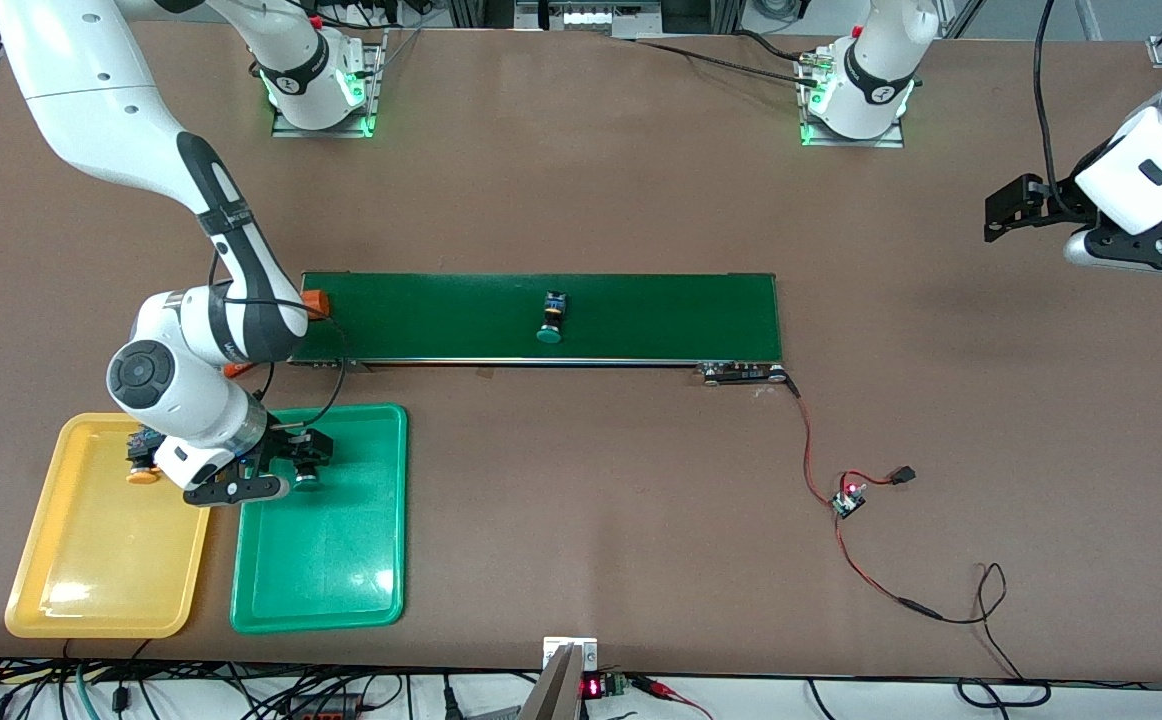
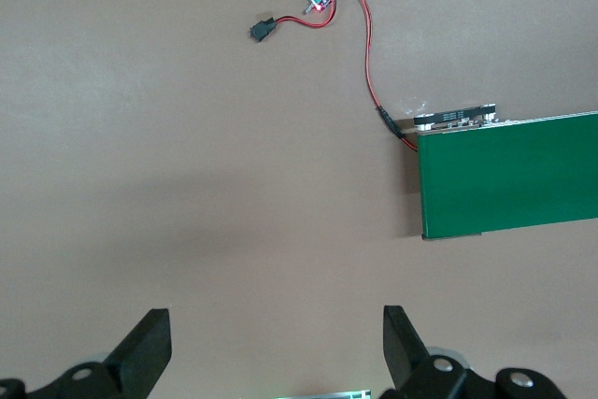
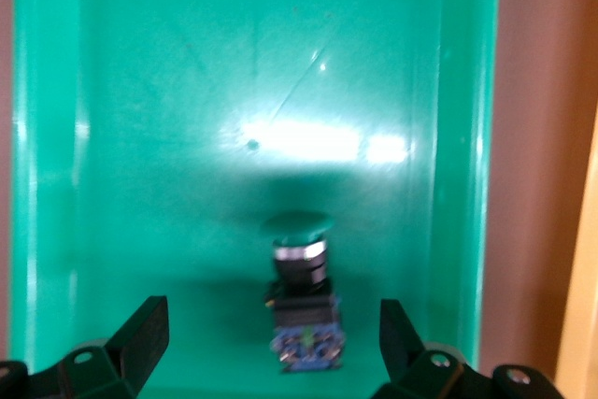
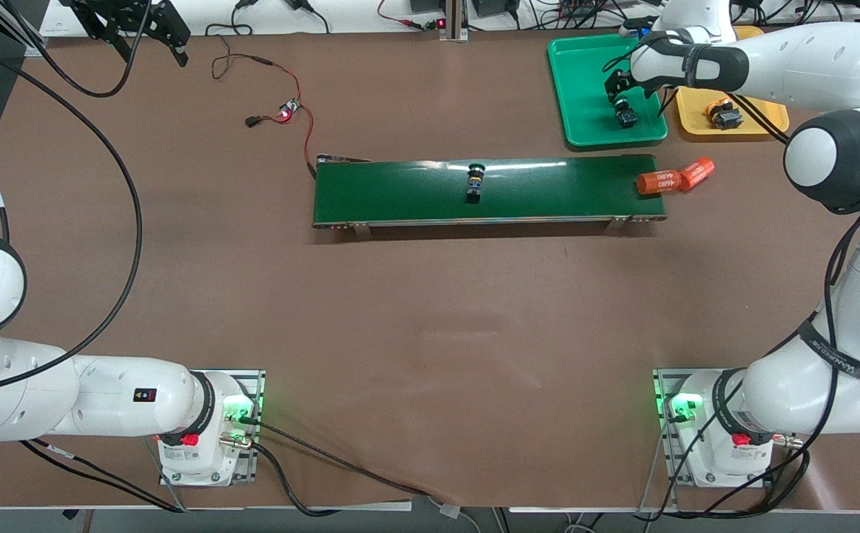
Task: Sort buttons by color to trays
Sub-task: 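Open the right gripper to drop the green button into the tray, then move the right gripper to the belt and grasp the second green button, then carry the second green button over the green tray with the right gripper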
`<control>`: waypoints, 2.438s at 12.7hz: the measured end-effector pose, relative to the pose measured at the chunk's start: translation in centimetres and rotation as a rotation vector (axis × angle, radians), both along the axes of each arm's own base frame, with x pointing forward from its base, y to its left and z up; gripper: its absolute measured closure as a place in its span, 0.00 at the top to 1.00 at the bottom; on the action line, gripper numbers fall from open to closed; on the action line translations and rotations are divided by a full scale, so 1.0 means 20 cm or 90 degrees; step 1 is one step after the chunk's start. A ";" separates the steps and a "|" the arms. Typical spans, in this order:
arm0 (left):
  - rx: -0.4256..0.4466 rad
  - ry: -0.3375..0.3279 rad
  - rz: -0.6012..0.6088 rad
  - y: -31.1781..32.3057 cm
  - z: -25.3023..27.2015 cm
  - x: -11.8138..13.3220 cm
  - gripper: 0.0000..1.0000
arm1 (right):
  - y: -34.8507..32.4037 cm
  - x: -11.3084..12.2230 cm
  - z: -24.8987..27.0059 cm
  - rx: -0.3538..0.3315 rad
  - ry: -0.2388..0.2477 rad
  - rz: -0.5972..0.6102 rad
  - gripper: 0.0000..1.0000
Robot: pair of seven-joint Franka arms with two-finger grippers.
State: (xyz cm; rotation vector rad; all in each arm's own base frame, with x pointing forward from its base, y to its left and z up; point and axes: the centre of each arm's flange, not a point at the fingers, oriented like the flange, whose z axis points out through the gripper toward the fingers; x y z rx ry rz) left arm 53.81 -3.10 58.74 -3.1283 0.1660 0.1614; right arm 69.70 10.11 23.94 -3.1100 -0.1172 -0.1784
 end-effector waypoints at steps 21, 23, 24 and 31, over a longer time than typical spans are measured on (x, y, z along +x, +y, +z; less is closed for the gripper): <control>0.000 0.000 0.000 0.00 0.00 0.00 1.00 | 1.40 -1.12 0.23 -0.011 0.082 -0.082 1.00; 0.000 0.003 0.004 0.01 -0.01 0.01 1.00 | 1.41 -1.14 0.17 -0.024 0.083 -0.077 1.00; 0.000 0.006 0.009 0.03 -0.03 0.03 1.00 | 1.41 -1.14 0.15 -0.026 0.084 -0.075 1.00; -0.001 0.010 0.028 0.12 -0.05 0.09 1.00 | 1.39 -1.12 0.05 -0.041 0.078 -0.059 0.69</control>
